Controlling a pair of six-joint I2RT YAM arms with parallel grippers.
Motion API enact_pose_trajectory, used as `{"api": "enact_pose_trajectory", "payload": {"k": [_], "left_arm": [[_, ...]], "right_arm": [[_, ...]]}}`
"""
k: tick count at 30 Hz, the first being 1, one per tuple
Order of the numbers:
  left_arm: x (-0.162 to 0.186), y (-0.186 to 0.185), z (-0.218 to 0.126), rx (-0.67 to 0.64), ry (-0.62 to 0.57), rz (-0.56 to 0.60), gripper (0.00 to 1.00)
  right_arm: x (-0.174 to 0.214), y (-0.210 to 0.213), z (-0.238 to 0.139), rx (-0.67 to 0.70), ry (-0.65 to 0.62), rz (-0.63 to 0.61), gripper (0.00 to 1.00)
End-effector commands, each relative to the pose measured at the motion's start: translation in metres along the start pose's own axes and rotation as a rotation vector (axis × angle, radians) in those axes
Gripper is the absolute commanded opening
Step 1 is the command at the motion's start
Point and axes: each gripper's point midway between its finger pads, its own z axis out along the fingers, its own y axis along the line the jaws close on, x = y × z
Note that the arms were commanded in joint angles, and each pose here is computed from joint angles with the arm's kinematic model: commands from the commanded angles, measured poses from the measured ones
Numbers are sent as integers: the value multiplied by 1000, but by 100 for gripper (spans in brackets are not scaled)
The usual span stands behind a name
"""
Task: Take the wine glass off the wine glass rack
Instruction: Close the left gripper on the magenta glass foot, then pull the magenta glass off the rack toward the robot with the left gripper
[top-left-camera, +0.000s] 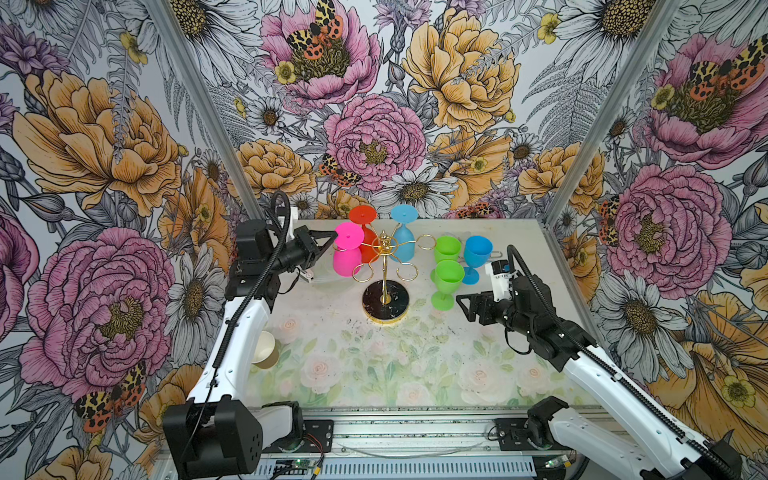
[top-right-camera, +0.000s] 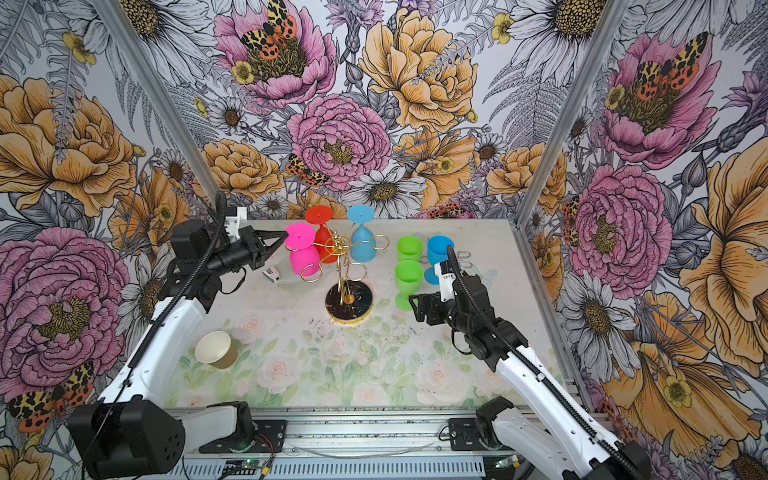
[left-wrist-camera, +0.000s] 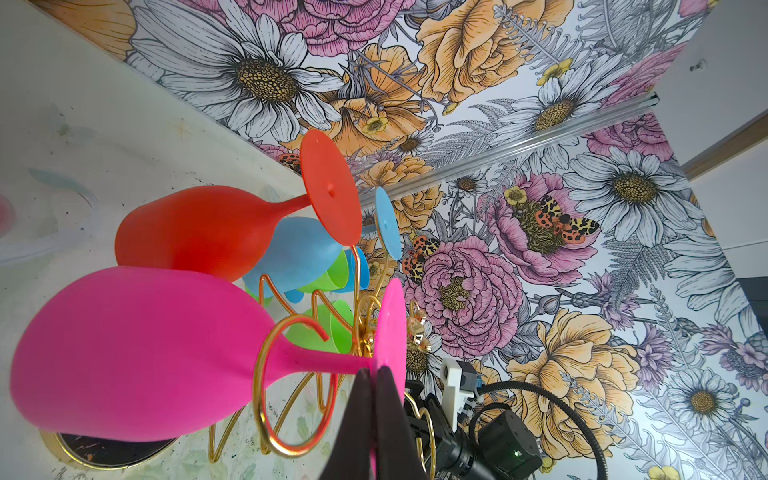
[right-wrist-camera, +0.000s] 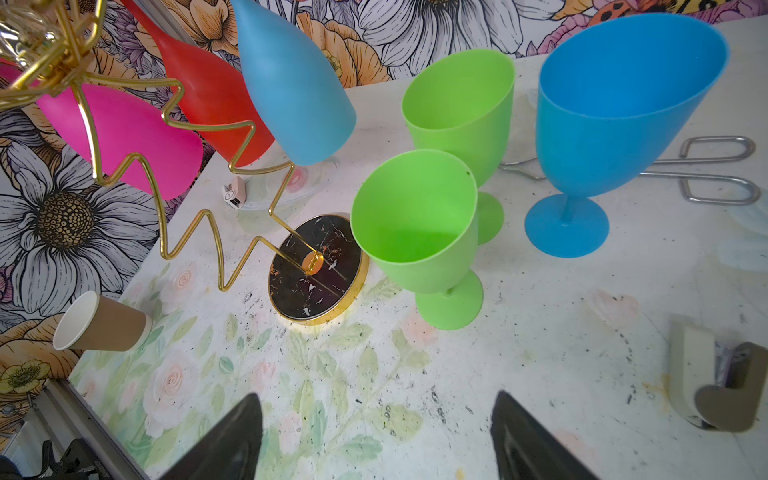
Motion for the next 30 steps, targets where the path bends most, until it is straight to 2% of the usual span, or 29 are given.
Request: {"api": "enact_pose_trajectory", "payload": {"k": [1, 17, 24, 30], "left_arm": [[5, -14, 5, 35, 41, 35, 0], [-16, -5, 17, -34, 23, 52, 0], [-36, 11, 12, -86, -47, 37, 0], [-53, 14, -6, -121, -147, 48, 0]], "right_arm": [[-5, 0, -4, -1, -35, -1, 87], [-3, -1, -4, 2, -35, 2, 87], [-1, -2, -2, 5, -27, 1, 87], [-2, -2, -1, 4, -24, 0, 87]]}}
